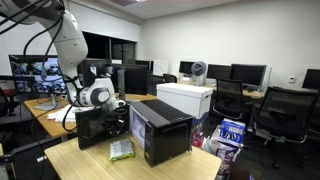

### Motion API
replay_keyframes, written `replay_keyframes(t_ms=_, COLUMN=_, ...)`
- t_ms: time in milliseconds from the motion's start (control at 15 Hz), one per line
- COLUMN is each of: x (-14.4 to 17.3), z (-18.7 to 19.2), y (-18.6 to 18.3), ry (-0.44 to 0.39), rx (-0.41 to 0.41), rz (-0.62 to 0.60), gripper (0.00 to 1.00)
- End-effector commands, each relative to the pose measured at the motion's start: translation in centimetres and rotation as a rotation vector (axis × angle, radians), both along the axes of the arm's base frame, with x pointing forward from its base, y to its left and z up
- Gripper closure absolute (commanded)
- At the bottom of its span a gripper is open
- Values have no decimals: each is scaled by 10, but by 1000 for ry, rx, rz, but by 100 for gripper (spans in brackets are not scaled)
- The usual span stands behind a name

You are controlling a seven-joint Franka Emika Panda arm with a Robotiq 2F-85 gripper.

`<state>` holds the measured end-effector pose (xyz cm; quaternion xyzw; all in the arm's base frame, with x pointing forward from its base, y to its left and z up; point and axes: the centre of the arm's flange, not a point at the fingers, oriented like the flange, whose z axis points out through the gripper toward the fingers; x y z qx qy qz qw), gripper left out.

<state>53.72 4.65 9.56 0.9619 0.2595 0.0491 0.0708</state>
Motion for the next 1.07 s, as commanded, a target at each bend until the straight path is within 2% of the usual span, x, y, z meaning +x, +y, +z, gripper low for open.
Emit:
replay_keyframes(t_ms=0, x=6, z=-25, y=-2, ry=-58, rx=-3, rz=1, gripper=98)
replay_keyframes(t_ms=533, x=18, z=-77, y=-7, ry=-155, rx=26, rz=-21, gripper=99)
replay_keyframes(t_ms=600, x=22, z=-95, y=-6, ry=-157, rx=30, rz=-8, gripper=99)
replay_keyframes(t_ms=667, x=20, z=-96, y=-9, ry=-122, rx=23, rz=-15, gripper=99)
replay_keyframes(t_ms=1000, x=16, z=-116, y=-16, ry=-85, rx=1, rz=-43, gripper=98)
